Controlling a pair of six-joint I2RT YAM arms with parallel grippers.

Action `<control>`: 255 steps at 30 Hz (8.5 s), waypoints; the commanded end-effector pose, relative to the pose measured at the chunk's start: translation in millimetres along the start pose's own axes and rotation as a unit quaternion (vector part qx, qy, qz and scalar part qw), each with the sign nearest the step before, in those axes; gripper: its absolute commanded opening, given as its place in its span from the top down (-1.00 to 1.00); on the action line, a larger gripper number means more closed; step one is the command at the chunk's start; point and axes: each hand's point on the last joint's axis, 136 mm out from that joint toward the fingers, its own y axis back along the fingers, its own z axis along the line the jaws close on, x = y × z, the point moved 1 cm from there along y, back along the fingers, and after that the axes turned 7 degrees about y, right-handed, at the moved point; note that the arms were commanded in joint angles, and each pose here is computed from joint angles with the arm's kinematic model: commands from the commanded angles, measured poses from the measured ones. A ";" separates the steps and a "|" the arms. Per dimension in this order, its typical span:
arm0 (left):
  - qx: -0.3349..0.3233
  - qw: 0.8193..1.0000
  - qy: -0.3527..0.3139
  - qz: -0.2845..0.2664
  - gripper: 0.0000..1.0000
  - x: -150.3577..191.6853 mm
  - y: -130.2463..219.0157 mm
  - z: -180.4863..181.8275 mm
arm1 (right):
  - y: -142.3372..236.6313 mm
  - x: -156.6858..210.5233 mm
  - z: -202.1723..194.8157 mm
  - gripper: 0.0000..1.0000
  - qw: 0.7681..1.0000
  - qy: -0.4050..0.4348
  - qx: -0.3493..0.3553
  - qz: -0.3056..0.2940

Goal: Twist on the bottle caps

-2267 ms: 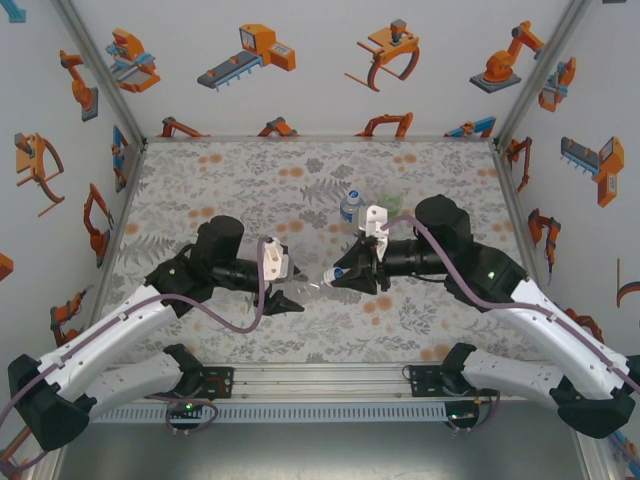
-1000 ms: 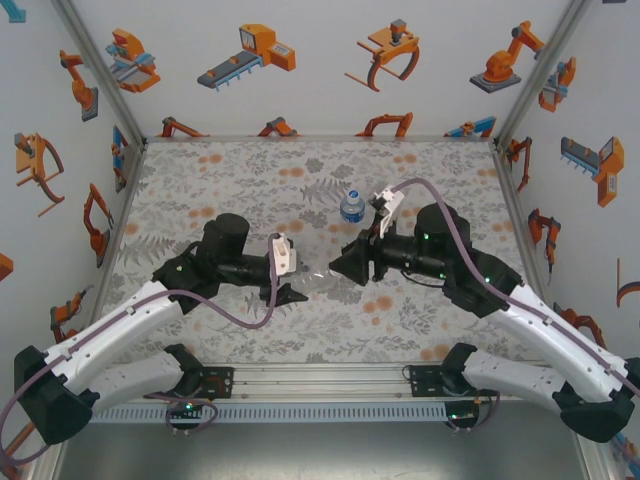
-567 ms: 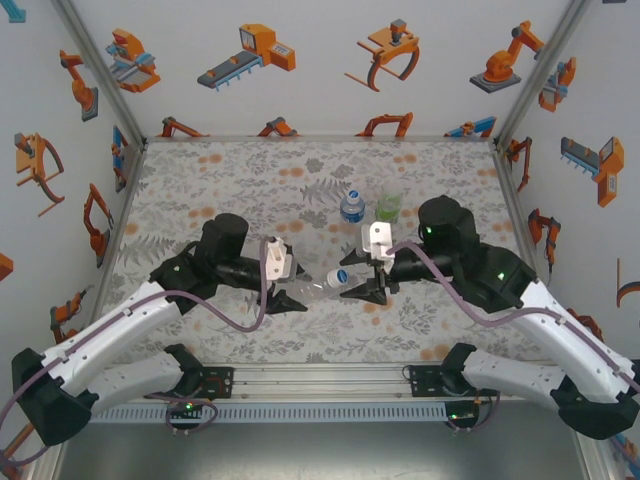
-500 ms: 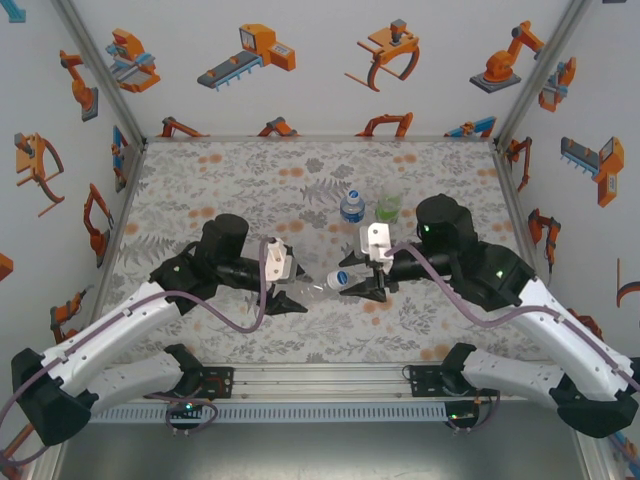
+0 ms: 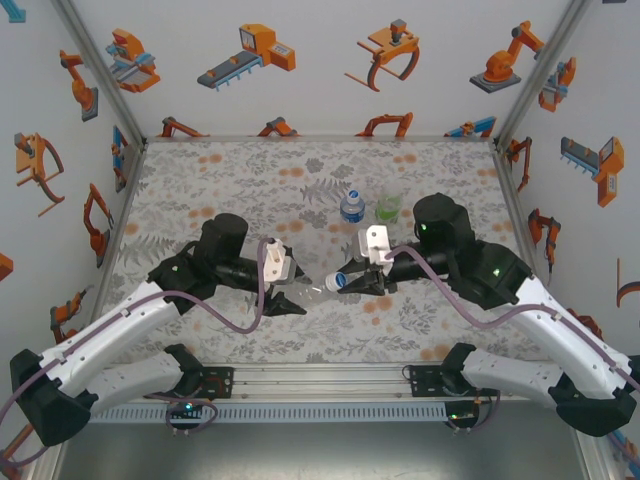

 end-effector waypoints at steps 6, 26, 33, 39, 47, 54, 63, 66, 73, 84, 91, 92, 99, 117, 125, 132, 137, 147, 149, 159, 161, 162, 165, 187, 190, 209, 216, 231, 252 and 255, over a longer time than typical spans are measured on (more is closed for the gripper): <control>-0.020 1.000 -0.009 0.009 1.00 -4.9 -0.9 9.6 | -6.1 4.8 -24.2 0.90 0.986 -0.149 0.071 -0.024; -0.044 0.999 -0.008 0.029 1.00 2.9 -9.1 26.2 | 20.8 83.8 -78.6 1.00 0.666 -0.667 0.331 -0.054; -0.044 0.999 -0.009 0.030 1.00 3.6 -9.5 26.2 | 15.8 60.2 -88.6 0.59 0.733 -0.601 0.307 -0.084; -0.042 0.999 -0.009 0.028 1.00 2.0 -8.3 24.4 | 23.5 26.3 -78.1 -0.12 0.860 -0.429 0.271 -0.047; -0.018 1.000 -0.012 0.017 1.00 -3.6 -3.9 11.2 | 23.5 -4.1 -30.9 -0.26 0.976 -0.157 0.149 -0.018; 0.010 1.000 -0.009 0.006 1.00 -7.8 -2.1 -0.2 | 15.5 -6.9 4.4 -0.23 0.999 -0.012 0.036 -0.004; 0.009 1.000 -0.011 0.005 1.00 -9.3 -0.4 -1.5 | 3.5 -7.2 4.4 0.15 1.000 -0.003 0.007 -0.017; 0.009 1.000 -0.010 0.006 1.00 -8.4 -1.3 -0.8 | 2.1 -6.7 4.3 0.22 1.000 -0.004 0.006 -0.021; 0.009 1.000 -0.009 0.008 1.00 -7.9 -1.9 0.0 | 2.2 -6.9 1.3 0.23 0.999 -0.011 0.018 -0.027; 0.008 1.000 -0.003 0.014 1.00 -4.3 -3.6 1.3 | -2.1 2.1 -3.1 0.56 0.998 -0.047 0.030 -0.018; -0.030 0.999 0.011 0.037 1.00 4.3 -4.2 14.5 | -5.7 17.9 -33.7 1.00 0.968 -0.220 0.119 -0.025; -0.037 0.998 0.011 0.041 1.00 6.0 -4.1 16.7 | -3.9 23.4 -44.6 1.00 0.950 -0.270 0.153 -0.027; -0.073 0.996 0.010 0.054 1.00 11.1 -3.1 28.9 | 7.0 72.3 -81.7 1.00 0.779 -0.550 0.300 -0.037; -0.221 0.970 0.028 0.100 -0.94 38.1 34.1 44.5 | -10.5 104.0 -121.3 1.00 0.775 -0.502 0.369 0.108; -0.276 0.955 0.044 0.101 -0.94 52.4 56.8 41.3 | -38.1 131.3 -174.7 1.00 0.800 -0.416 0.385 0.199; -0.281 0.954 0.054 0.094 -0.94 63.3 62.5 31.8 | -67.3 168.4 -219.4 1.00 0.808 -0.378 0.370 0.258; -0.286 0.952 0.060 0.084 -0.94 65.4 65.6 28.8 | -77.1 204.6 -246.1 1.00 0.796 -0.381 0.366 0.294; -0.280 0.954 0.069 0.082 -0.94 68.6 65.8 23.7 | -94.0 238.5 -272.3 0.96 0.795 -0.381 0.353 0.315; -0.282 0.953 0.070 0.082 -0.94 68.8 67.1 22.9 | -94.8 243.2 -271.4 0.91 0.792 -0.383 0.349 0.324; -0.297 0.950 0.073 0.060 -0.94 67.5 71.2 23.0 | -90.1 234.9 -274.3 -0.15 0.792 -0.378 0.355 0.321; -0.302 0.949 0.075 0.054 -0.94 67.3 70.4 25.9 | -86.5 228.0 -276.8 -0.35 0.795 -0.372 0.358 0.319; -0.304 0.948 0.076 0.049 -0.94 67.1 69.8 27.5 | -83.9 223.9 -277.7 -0.49 0.796 -0.368 0.360 0.318; -0.315 0.945 0.081 0.041 -0.94 69.0 67.8 34.8 | -73.8 212.0 -278.1 -0.72 0.797 -0.363 0.366 0.315; -0.551 0.818 0.157 0.050 -0.93 129.0 116.1 145.1 | 101.2 241.5 -201.3 -0.99 0.715 -0.342 0.507 0.338; -0.601 0.778 0.171 0.064 -0.94 143.7 140.2 157.5 | 122.5 261.4 -185.7 -0.99 0.701 -0.338 0.535 0.329; -0.666 0.719 0.194 0.050 -0.94 229.3 178.1 199.7 | 185.7 397.3 -135.4 -0.99 0.630 -0.312 0.658 0.270; -0.685 0.697 0.209 0.002 -0.94 238.4 199.0 223.1 | 200.8 401.9 -142.0 -0.99 0.632 -0.289 0.683 0.226; -0.663 0.689 0.288 -0.053 -0.93 265.0 222.0 231.9 | 205.1 423.5 -132.0 -0.99 0.635 -0.292 0.693 0.177; -0.680 0.662 0.310 -0.055 -0.94 271.8 234.2 236.7 | 232.3 432.1 -127.7 -0.99 0.557 -0.316 0.743 0.193; -0.680 0.662 0.310 -0.055 -0.94 271.8 234.2 236.7 | 232.8 432.3 -127.2 -0.98 0.558 -0.317 0.743 0.192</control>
